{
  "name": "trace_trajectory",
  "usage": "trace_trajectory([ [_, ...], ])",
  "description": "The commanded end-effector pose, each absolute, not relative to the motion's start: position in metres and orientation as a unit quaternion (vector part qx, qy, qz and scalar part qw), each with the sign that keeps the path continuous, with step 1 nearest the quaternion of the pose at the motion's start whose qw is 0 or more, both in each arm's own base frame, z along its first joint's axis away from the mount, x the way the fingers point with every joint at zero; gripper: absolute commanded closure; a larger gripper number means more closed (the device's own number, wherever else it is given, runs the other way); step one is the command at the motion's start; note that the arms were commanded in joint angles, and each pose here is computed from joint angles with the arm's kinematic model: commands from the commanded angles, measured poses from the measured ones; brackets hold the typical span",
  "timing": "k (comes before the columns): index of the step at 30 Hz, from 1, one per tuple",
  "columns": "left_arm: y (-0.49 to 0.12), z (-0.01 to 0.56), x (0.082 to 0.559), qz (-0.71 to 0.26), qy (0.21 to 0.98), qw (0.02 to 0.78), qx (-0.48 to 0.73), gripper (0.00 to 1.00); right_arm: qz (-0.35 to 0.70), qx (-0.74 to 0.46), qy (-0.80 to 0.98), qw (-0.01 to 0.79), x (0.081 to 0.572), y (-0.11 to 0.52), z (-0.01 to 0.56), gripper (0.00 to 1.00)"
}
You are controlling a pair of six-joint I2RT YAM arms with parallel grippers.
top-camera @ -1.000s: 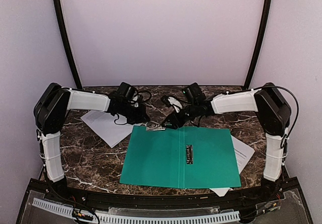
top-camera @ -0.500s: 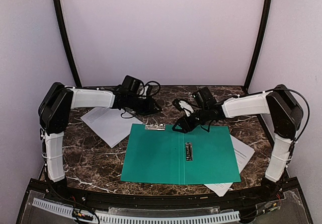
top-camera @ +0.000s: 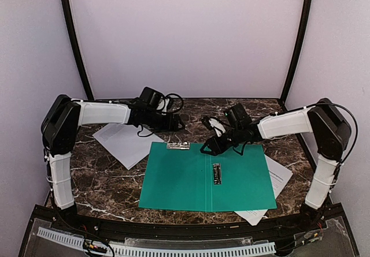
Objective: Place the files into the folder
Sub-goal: Open the spring clip on the folder, then pick up the file from the center of the board.
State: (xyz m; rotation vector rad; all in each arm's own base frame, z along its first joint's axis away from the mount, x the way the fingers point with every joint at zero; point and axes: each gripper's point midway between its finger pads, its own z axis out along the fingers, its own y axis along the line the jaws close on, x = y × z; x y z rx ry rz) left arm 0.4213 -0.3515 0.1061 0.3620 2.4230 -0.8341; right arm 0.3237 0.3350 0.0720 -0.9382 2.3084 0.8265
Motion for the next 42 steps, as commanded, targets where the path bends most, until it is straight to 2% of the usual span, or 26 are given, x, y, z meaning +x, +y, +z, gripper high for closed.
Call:
trace_trajectory([
  [1, -0.334, 0.100, 0.415, -0.262, 0.917, 0.270, 0.136, 0.24, 0.311, -0.338, 0.848, 0.266, 0.326, 0.335, 0.077, 0.49],
  [8, -0.357, 0.082, 0.399, -0.317, 0.914, 0.215, 0.136, 0.25, 0.293, -0.331, 0.853, 0.276, 0.330, 0.329, 0.081, 0.49],
  [18, -0.409, 0.100, 0.378, -0.400, 0.876, 0.197, 0.183, 0.29, 0.269, -0.316, 0.867, 0.276, 0.334, 0.314, 0.075, 0.50],
  [26, -0.434, 0.098, 0.363, -0.424, 0.858, 0.173, 0.232, 0.29, 0.257, -0.301, 0.876, 0.276, 0.333, 0.297, 0.073, 0.50],
  [30, -0.426, 0.112, 0.367, -0.386, 0.860, 0.195, 0.272, 0.28, 0.256, -0.302, 0.875, 0.278, 0.331, 0.296, 0.076, 0.50],
  [36, -0.386, 0.147, 0.387, -0.274, 0.872, 0.295, 0.279, 0.23, 0.248, -0.310, 0.872, 0.288, 0.338, 0.304, 0.082, 0.47],
  [39, -0.344, 0.149, 0.396, -0.217, 0.893, 0.324, 0.225, 0.20, 0.249, -0.320, 0.865, 0.295, 0.346, 0.322, 0.090, 0.41],
  [42, -0.302, 0.135, 0.397, -0.205, 0.918, 0.309, 0.142, 0.17, 0.264, -0.334, 0.854, 0.300, 0.355, 0.350, 0.101, 0.29],
])
